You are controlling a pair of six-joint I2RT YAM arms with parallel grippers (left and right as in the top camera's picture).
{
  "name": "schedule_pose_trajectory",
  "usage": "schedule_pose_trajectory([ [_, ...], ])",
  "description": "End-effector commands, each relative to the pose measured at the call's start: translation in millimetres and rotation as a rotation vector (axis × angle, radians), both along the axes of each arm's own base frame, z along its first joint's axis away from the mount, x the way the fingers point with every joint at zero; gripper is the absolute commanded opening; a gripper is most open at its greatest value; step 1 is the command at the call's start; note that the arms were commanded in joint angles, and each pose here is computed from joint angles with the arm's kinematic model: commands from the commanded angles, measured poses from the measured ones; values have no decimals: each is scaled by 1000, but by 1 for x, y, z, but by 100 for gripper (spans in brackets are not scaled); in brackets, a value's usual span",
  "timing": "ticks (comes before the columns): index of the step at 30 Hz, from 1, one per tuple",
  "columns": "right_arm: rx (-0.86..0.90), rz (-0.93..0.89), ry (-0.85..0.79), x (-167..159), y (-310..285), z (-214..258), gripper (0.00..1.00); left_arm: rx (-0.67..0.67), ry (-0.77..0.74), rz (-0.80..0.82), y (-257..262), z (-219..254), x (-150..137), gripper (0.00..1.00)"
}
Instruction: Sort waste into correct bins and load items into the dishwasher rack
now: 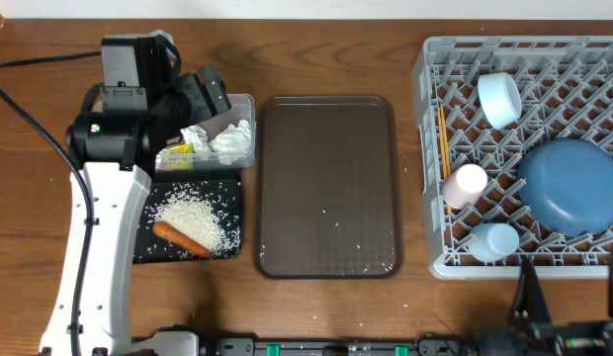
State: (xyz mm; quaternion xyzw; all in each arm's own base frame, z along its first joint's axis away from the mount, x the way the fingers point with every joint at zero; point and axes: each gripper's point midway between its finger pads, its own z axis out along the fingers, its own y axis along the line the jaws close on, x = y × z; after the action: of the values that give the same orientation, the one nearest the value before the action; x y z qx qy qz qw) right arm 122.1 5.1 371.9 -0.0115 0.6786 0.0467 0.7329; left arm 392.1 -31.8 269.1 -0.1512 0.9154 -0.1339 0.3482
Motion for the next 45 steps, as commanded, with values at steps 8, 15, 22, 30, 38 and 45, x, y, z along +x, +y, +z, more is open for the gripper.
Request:
schedule_pose_trajectory([
  [8,33,76,-44,58,23,-52,99,8,-20,8,3,7,-1,97],
  [15,32,121,-114,88,35,-81,99,8,-19,8,3,7,-1,97],
  [22,48,123,-101,108,37,-123,99,8,-19,8,3,7,-1,97],
  [30,49,117,0,120,38,-175,99,8,-20,8,3,7,-1,97],
  [38,25,85,160,121,33,-216,99,8,-19,8,3,7,-1,97],
  [45,-27,76,151,121,32,-215,99,8,-20,8,3,7,-1,97],
])
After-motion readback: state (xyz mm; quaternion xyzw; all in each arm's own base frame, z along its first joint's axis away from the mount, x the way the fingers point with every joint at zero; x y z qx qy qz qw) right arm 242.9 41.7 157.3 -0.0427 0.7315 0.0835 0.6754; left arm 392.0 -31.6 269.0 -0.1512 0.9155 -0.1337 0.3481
